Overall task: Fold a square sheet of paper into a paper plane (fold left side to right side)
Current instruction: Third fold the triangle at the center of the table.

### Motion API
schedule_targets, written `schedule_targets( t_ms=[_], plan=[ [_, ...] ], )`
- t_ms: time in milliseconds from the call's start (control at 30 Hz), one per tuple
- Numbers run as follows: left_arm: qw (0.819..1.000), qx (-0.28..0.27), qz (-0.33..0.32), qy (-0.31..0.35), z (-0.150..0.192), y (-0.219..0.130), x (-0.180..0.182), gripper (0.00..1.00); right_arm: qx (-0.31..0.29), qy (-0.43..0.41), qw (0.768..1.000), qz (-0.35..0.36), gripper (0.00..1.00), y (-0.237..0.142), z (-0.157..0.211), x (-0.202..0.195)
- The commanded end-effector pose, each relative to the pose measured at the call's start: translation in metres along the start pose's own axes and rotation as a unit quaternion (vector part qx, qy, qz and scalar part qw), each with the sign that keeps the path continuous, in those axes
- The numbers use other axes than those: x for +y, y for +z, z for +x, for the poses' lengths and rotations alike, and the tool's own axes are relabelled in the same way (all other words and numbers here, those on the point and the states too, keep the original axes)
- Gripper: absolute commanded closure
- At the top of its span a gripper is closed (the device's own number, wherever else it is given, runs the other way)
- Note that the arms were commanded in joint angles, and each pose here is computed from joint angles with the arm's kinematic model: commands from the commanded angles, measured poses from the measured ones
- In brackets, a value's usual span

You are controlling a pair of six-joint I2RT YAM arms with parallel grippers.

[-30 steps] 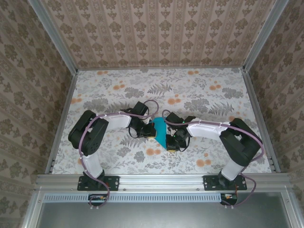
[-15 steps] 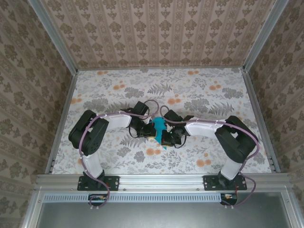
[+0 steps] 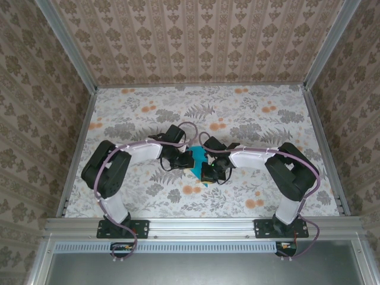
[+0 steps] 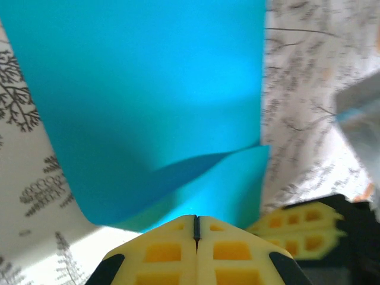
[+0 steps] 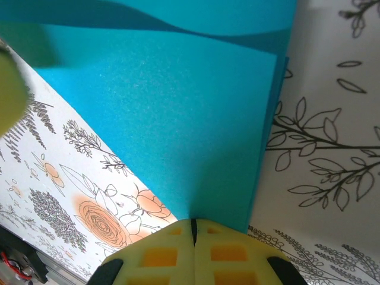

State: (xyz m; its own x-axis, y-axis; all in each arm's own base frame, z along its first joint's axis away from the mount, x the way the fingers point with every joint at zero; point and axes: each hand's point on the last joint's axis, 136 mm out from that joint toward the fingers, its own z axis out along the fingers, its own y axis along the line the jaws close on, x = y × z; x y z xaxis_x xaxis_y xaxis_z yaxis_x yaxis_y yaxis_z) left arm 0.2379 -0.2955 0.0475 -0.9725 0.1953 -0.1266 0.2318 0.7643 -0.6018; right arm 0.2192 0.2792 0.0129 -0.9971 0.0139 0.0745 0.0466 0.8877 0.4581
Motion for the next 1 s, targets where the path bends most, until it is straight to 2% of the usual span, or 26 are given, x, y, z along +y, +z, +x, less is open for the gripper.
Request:
schedule_targets(
  t_ms=[0, 133, 500, 967],
  plan=[
    [0.999, -0.004, 0.029, 0.023, 0.010, -0.006, -0.013, 0.98, 0.027, 0.020, 0.996, 0.085, 1.00, 0.013, 0.015, -0.044],
    [0.999, 0.013, 0.043, 0.027, 0.022, 0.004, -0.016, 1.00, 0.026, 0.015, 0.996, 0.088, 1.00, 0.012, 0.014, -0.044],
    [0.999, 0.037, 0.008, 0.032, 0.026, 0.026, 0.002, 1.00, 0.028, 0.010, 0.994, 0.102, 1.00, 0.011, 0.014, -0.048],
    [0.999, 0.015, -0.049, 0.018, 0.008, 0.019, 0.040, 1.00, 0.045, 0.007, 0.991, 0.126, 1.00, 0.009, 0.023, -0.059]
  ],
)
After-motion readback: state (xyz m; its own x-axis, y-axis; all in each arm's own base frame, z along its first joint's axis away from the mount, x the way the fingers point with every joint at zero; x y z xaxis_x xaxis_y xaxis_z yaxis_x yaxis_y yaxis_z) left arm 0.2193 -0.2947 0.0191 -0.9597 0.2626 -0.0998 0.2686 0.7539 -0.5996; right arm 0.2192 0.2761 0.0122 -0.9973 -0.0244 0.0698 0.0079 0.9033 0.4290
